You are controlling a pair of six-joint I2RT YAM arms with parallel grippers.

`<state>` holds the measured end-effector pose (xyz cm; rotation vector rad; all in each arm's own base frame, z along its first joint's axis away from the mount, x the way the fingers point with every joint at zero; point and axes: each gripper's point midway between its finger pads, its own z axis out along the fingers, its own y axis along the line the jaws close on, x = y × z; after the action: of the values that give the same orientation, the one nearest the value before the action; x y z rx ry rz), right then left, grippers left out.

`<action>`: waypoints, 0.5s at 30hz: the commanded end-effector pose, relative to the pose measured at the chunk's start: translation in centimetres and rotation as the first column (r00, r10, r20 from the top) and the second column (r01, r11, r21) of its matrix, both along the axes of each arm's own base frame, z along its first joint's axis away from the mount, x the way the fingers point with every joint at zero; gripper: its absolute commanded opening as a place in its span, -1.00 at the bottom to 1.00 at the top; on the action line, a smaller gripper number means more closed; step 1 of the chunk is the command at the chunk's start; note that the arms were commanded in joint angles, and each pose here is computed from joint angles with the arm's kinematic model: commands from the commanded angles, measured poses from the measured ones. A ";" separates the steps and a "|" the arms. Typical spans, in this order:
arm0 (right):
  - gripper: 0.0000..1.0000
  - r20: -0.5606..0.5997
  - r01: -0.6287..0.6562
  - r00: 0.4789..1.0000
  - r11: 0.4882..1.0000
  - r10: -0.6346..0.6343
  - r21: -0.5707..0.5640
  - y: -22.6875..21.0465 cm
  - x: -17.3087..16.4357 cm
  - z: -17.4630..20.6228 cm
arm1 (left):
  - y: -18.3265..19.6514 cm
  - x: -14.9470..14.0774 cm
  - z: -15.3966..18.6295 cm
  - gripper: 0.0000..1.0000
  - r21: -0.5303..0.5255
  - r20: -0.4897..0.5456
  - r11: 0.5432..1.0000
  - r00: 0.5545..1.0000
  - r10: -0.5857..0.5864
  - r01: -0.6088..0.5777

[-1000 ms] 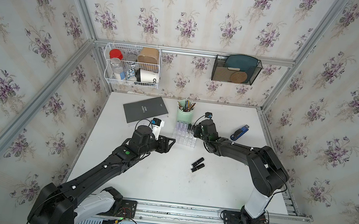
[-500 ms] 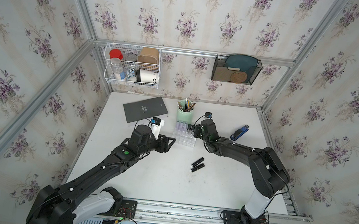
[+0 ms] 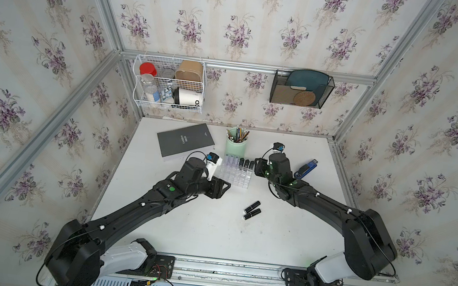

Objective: Arrange the lipsticks in the organizer
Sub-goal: Place the lipstick in the storage box, then pick up the lipstick at the center of the board.

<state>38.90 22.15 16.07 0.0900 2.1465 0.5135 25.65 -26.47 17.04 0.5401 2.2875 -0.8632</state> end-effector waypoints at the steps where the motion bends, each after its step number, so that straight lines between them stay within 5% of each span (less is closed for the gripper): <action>1: -0.10 -0.144 0.026 0.989 1.000 -0.023 0.015 -2.0 -3.0 -2.7 | -1.4 -2.2 -4.1 0.27 0.171 -0.099 0.977 0.989 -0.112 0.128; 15: -0.10 -0.218 0.114 0.969 0.993 -0.112 -0.002 -8.6 -7.3 -3.8 | -9.0 -2.8 -10.7 0.02 0.323 -0.298 0.875 0.916 -0.268 0.361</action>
<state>32.07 14.02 12.61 0.2697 2.3199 0.4630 23.42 -35.14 6.79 0.9814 2.6420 -0.6901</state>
